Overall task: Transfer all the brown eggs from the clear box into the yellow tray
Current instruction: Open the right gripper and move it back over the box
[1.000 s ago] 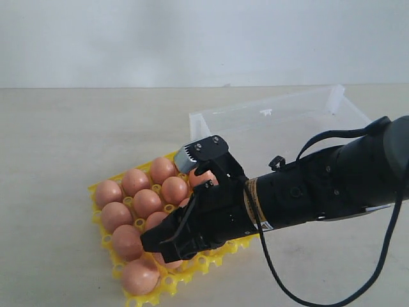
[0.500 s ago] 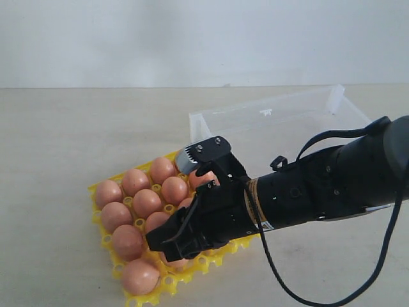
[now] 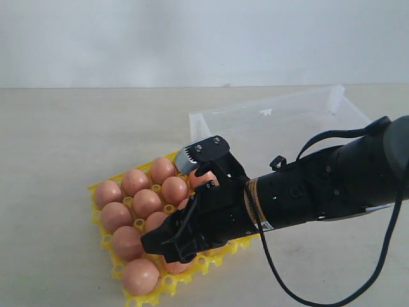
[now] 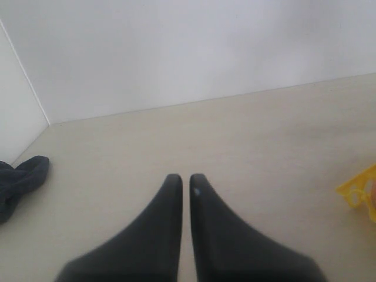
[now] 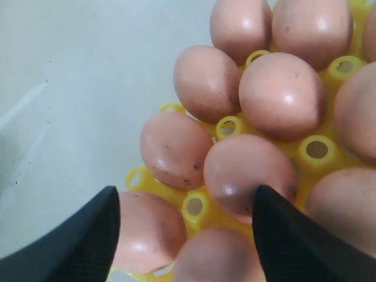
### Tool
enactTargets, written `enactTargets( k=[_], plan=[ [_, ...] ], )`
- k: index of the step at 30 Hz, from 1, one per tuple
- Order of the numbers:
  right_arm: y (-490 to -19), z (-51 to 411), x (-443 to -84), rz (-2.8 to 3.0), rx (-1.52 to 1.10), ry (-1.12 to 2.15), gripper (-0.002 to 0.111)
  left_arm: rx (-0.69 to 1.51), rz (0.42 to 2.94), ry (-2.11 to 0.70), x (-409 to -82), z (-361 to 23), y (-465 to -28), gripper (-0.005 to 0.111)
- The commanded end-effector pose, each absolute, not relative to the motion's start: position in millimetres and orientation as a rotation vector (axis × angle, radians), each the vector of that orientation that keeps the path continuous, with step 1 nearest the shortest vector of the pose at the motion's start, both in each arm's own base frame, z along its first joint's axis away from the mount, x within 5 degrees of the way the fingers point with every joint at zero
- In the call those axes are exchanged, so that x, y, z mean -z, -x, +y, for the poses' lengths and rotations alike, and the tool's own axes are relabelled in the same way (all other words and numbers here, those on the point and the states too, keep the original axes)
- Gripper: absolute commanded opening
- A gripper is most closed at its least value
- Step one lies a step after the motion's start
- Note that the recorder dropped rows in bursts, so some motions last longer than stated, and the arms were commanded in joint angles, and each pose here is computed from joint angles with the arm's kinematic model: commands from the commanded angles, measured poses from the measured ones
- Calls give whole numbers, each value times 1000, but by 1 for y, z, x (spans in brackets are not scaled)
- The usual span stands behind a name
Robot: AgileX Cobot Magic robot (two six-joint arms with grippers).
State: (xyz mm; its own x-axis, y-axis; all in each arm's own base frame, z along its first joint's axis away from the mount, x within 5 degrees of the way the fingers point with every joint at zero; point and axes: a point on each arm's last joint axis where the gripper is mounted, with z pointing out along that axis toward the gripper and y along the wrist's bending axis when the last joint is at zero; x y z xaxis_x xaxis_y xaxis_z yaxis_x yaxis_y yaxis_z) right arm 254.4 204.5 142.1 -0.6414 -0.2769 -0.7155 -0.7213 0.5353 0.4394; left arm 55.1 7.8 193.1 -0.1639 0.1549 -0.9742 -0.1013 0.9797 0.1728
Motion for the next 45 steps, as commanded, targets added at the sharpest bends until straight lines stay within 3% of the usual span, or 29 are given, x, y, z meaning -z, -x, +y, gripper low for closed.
enactTargets(
  k=[1,11,19,23,31,37,42,45],
  plan=[
    [-254,205,-143,2184,-987,825,58,-218,1719,-40,-192,7,-55,4],
    [-253,206,-147,2156,-1029,823,58,-218,1719,-40,-192,7,-55,4],
    [-266,211,-206,1959,-976,817,58,-218,1719,-40,-192,7,-55,4],
    [-280,205,-253,1885,-814,729,58,-218,1719,-40,-192,7,-55,4],
    [-317,157,-317,1973,-273,130,55,-218,1719,-40,-192,7,-55,4],
    [-340,126,-313,2190,305,285,27,-218,1719,-40,-192,7,-55,4],
    [-362,81,-296,2584,577,329,27,-218,1719,-40,-192,7,-55,4],
    [-368,69,-282,2842,475,384,27,-218,1719,-40,-192,7,-55,4]
  ],
)
